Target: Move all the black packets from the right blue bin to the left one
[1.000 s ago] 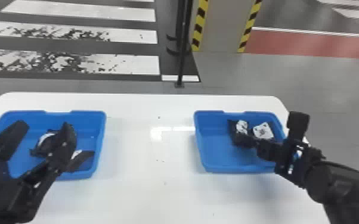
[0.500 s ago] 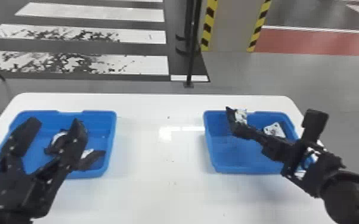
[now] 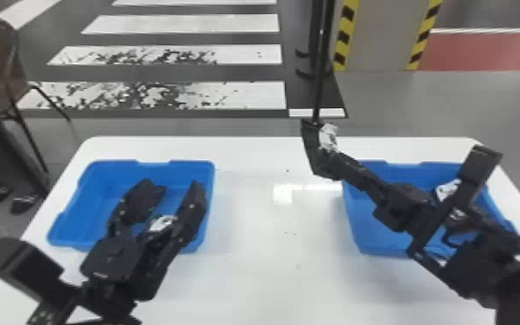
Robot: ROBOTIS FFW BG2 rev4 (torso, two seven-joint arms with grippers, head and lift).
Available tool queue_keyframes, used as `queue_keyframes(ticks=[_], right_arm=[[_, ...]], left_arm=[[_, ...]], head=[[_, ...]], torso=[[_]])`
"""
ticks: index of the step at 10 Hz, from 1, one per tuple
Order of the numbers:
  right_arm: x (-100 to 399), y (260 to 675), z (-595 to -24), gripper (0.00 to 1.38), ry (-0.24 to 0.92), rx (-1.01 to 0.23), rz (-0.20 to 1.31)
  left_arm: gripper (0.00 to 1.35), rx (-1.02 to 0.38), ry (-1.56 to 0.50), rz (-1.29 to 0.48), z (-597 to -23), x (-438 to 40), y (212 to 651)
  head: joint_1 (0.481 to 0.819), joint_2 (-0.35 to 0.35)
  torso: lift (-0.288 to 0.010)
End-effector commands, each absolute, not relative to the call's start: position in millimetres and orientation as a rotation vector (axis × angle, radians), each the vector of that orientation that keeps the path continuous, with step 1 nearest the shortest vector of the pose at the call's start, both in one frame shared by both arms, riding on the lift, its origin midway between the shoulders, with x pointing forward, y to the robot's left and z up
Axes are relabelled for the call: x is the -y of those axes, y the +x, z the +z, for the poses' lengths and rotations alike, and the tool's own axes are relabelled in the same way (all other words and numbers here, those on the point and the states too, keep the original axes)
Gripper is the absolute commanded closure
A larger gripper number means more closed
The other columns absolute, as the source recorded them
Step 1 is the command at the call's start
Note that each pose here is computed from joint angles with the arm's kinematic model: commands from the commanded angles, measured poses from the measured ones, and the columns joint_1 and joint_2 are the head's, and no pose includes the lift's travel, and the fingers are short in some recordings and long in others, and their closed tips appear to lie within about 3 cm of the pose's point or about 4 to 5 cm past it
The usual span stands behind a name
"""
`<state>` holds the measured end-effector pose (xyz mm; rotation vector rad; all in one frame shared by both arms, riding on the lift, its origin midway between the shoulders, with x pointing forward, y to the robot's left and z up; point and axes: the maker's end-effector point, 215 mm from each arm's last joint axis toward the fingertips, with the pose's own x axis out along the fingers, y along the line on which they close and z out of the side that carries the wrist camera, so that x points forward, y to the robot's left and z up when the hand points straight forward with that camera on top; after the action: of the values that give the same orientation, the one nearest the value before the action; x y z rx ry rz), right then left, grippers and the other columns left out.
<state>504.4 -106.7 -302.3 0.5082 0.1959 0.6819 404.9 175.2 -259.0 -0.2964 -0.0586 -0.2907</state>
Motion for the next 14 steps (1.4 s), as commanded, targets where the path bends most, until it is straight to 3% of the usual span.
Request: queue_keyframes(ticks=[1,4,10,11,12,13,14], right_arm=[[56,481,-297,1.11,0.557,-0.216,0.788],[4,448,-294,1.11,0.612,-0.256,0.905],[-66,396,-289,1.11,0.682,-0.322,1.070],[-68,395,-289,1.11,0.680,-0.323,1.078],[-69,397,-288,1.11,0.674,-0.322,1.081],[-68,399,-290,1.11,0.672,-0.324,1.078],[-68,400,-291,1.11,0.678,-0.329,1.076]], left_arm=[[0.30,0.008,-0.359,-0.350,-265,-158,413],[0.25,-0.042,-0.408,-0.436,-266,-131,423],[0.26,-0.080,-0.416,-0.447,-277,-127,422],[0.46,-0.100,-0.420,-0.454,-282,-123,421],[0.90,-0.131,-0.443,-0.469,-288,-114,418],[1.00,-0.156,-0.459,-0.485,-294,-105,415],[1.23,-0.152,-0.454,-0.493,-290,-100,413]], head=[[0.695,0.076],[0.695,0.139],[0.695,0.231],[0.695,0.249],[0.695,0.258],[0.695,0.256],[0.695,0.251]], torso=[[-0.140],[-0.140],[-0.140],[-0.140],[-0.140],[-0.140],[-0.140]])
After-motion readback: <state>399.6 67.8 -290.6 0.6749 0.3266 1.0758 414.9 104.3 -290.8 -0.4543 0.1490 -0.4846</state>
